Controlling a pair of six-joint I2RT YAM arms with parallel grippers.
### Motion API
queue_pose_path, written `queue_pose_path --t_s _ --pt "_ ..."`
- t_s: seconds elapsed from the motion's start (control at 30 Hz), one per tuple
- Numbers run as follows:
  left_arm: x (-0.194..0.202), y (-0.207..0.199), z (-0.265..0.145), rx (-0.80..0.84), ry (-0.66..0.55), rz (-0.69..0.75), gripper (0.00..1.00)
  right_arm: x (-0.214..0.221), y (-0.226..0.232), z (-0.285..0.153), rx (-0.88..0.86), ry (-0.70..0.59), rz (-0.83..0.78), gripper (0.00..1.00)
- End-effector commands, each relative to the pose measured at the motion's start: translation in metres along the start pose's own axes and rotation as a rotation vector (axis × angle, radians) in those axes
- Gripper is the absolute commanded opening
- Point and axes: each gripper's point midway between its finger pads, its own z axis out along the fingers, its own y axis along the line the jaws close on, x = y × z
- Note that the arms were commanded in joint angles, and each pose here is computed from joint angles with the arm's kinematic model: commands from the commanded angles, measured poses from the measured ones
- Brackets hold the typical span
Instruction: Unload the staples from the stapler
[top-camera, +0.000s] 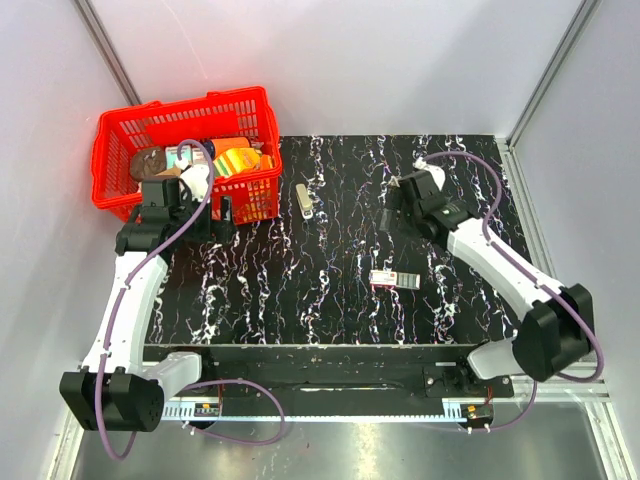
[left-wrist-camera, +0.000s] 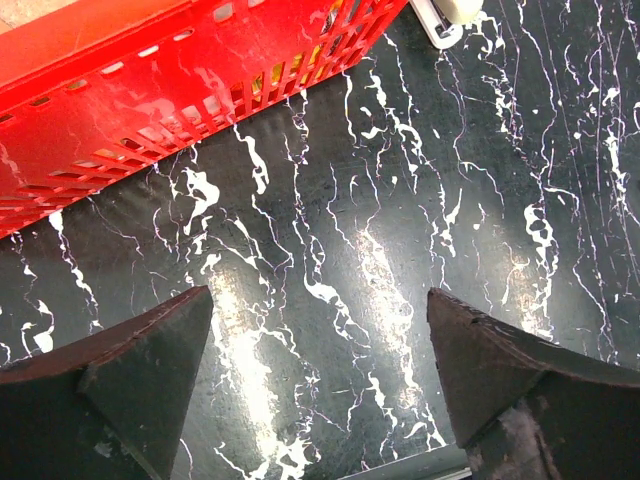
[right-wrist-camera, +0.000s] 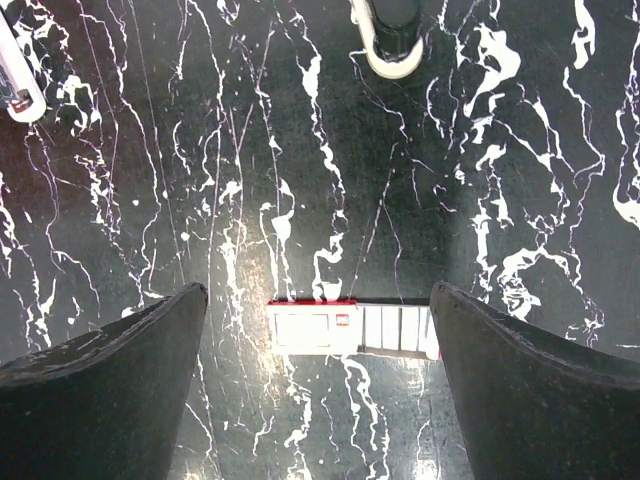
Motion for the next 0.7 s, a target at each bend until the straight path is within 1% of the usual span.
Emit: queue_pose_path --t_s 0.0,0.1,0.17,0.23,0.27,0.3,0.33,0.37,0.43,0.47,0.67 --pt "-0.018 -0.002 -0.007 -0.001 -0.077 0.022 0.98 -0.027 0.015 0.003 0.067 -0.062 -0.041 0.99" --pt "-0.019 -0.005 -0.010 0.017 -0.084 0.032 0.99 -0.034 0.032 0.017 0.042 -0.040 0.026 0.99" --pt "-0.020 -0.008 -0.012 0.030 -0.093 0.036 0.99 -0.026 0.059 0.028 -0.115 0.017 0.059 0.99" --pt "-0.022 -0.008 -0.013 0.032 -0.101 0.037 0.99 -0.021 0.085 0.036 -0.213 0.030 0.052 0.98" --pt "-0.022 -0.007 -0.013 0.029 -0.101 0.038 0.99 -0.022 0.096 0.039 -0.184 0.005 0.010 0.94" --pt "-0.022 -0.005 -0.013 0.022 -0.100 0.040 0.99 -0.017 0.101 0.046 -0.120 -0.006 -0.054 0.92" --pt "-0.022 -0.004 -0.012 0.016 -0.098 0.039 0.99 -0.018 0.113 0.048 -0.080 -0.035 -0.126 0.91" --pt "-0.022 -0.002 -0.012 0.011 -0.094 0.036 0.99 -0.010 0.125 0.056 -0.054 -0.025 -0.198 0.91" --pt "-0.021 0.001 -0.009 0.006 -0.085 0.029 0.99 -0.003 0.149 0.069 -0.041 -0.028 -0.292 0.92" --pt "-0.020 0.008 -0.008 -0.004 -0.081 0.011 0.99 -0.001 0.159 0.076 -0.042 -0.033 -0.317 0.92" --pt "-0.017 0.025 -0.002 0.019 -0.057 -0.056 0.99 -0.001 0.204 0.113 -0.132 -0.065 -0.336 0.90"
